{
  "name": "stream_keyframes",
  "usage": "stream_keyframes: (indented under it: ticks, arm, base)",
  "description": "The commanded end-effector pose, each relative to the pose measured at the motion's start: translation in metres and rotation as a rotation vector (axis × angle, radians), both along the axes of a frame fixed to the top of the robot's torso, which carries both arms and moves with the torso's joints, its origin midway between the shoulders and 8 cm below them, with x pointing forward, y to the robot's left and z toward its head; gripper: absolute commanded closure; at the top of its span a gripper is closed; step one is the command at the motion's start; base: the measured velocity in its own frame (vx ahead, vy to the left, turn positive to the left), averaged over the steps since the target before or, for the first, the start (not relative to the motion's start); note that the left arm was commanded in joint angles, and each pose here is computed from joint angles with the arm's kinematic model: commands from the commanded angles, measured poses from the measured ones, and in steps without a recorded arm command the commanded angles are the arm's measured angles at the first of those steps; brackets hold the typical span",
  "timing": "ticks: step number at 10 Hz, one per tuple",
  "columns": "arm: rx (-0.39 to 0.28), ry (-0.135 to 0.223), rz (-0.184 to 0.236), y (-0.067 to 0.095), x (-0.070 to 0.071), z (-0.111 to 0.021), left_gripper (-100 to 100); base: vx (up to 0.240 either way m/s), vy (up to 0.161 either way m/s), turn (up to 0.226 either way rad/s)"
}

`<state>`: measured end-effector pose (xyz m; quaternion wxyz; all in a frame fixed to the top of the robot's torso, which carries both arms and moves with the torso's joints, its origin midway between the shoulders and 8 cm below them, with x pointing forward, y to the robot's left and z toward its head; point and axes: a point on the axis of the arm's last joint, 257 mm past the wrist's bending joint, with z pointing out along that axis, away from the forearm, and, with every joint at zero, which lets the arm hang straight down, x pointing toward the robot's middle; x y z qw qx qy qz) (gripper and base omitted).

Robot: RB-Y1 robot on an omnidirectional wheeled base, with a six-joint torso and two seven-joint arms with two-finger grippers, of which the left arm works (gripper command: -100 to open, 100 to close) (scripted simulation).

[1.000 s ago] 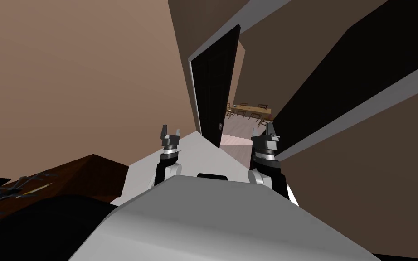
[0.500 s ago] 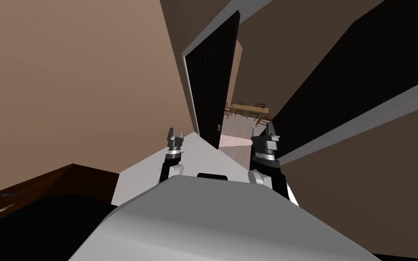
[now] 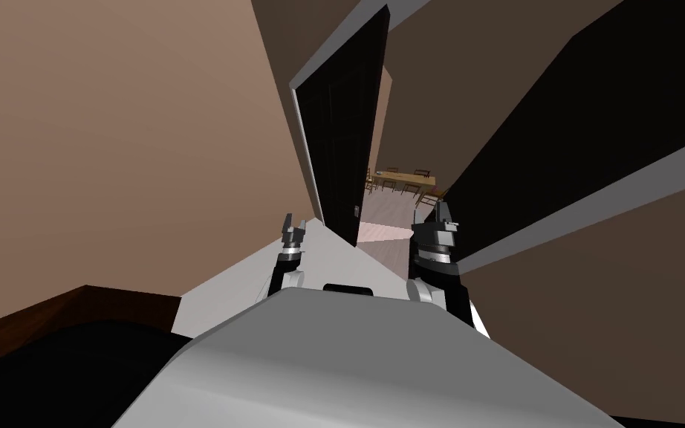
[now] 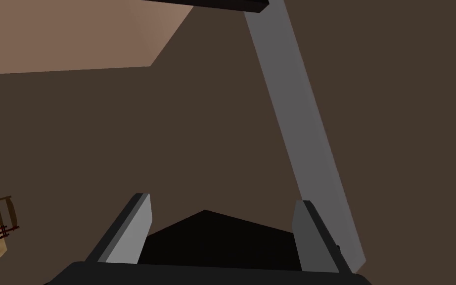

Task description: Push the door open

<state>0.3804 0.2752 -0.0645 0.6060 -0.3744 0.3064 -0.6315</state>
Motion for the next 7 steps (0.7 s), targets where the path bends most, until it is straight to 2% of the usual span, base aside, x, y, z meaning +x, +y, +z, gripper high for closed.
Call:
stream_keyframes:
  ticks: [1, 2, 7]
  arm:
    - [0.003, 0.019, -0.009, -0.006, 0.004, -0.011, -100]
    - [0.008, 0.045, -0.021, -0.012, 0.009, -0.027, -100]
    - [0.022, 0.114, -0.053, -0.027, 0.018, -0.069, -100]
  base:
    - [0.095, -0.003, -0.074]
    - [0.122, 0.014, -0.134]
    - [0.119, 0.013, -0.091]
